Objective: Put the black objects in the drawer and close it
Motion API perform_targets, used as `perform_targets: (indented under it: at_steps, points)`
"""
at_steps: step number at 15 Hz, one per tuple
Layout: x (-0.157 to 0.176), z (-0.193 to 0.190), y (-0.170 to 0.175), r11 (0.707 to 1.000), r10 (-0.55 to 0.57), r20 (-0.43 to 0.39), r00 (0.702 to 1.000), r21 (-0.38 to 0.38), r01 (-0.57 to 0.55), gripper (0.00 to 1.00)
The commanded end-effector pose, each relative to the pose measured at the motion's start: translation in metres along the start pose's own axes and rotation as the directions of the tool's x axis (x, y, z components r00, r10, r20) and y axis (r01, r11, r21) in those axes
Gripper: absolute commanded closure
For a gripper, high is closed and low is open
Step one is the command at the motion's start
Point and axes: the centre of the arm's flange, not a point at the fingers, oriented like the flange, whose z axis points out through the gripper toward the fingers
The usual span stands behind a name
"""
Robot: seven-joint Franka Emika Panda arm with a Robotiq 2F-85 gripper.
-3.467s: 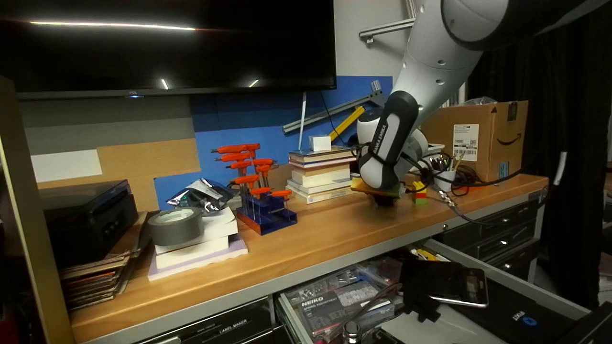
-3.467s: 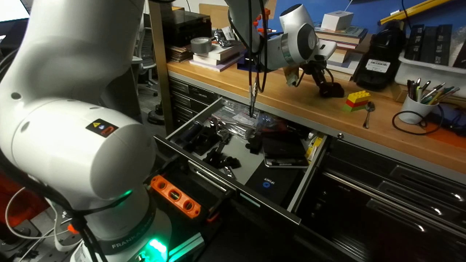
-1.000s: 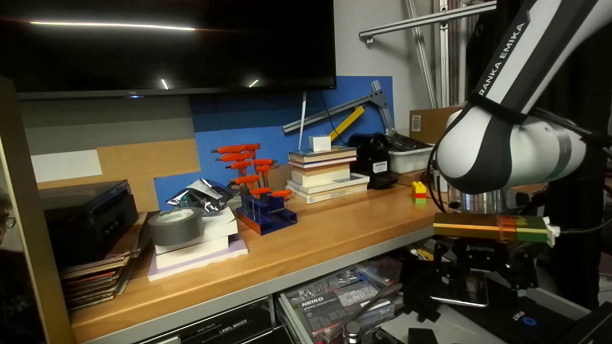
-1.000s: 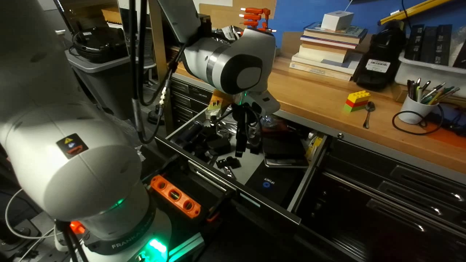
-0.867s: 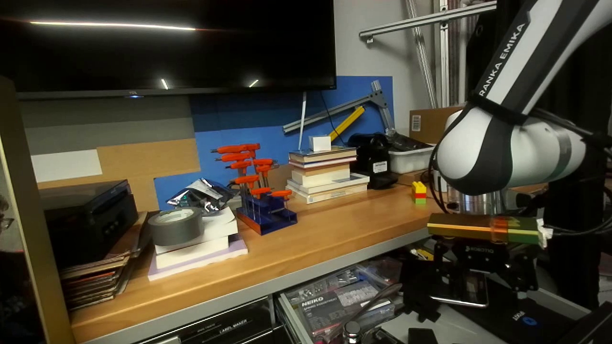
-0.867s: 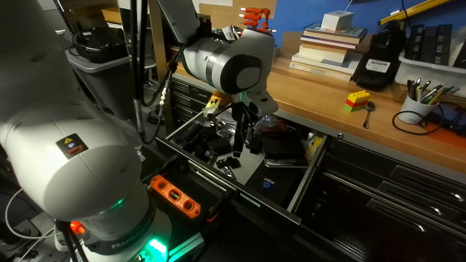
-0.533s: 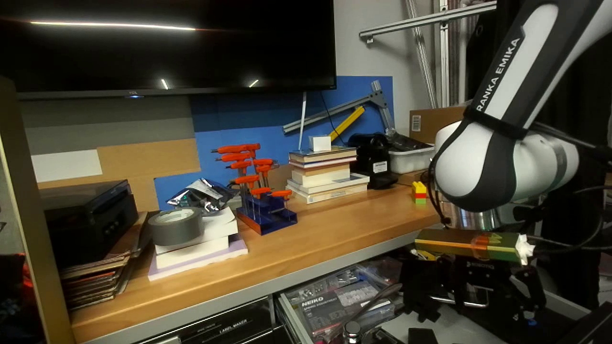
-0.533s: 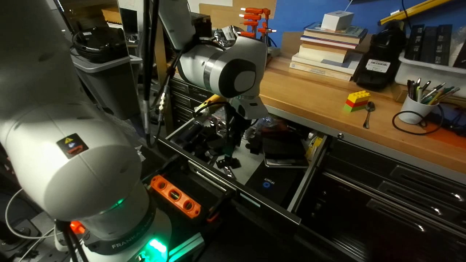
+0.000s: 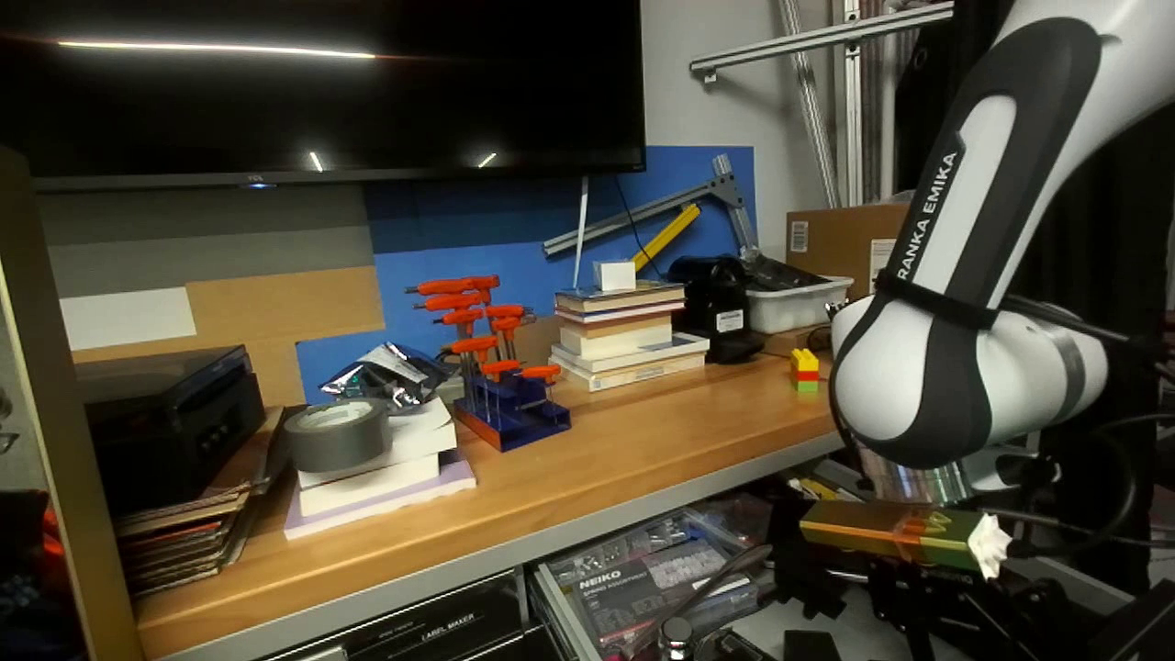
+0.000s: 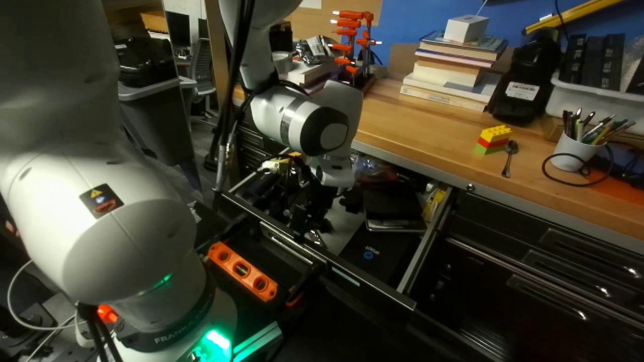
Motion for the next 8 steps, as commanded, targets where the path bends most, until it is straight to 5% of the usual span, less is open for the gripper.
perform_targets:
  at_steps: [1,4,8]
  points:
    - [-0.012,0.022,0.041,0.998,0.064,0.016,0.998,-0.013,-0.064,0.00]
    - [-0.009,0.033,0.041,0.996,0.095,0.046,0.994,-0.006,-0.094,0.00]
    - [-0.001,0.043,0.028,0.980,0.149,0.113,0.982,0.112,-0.161,0.00]
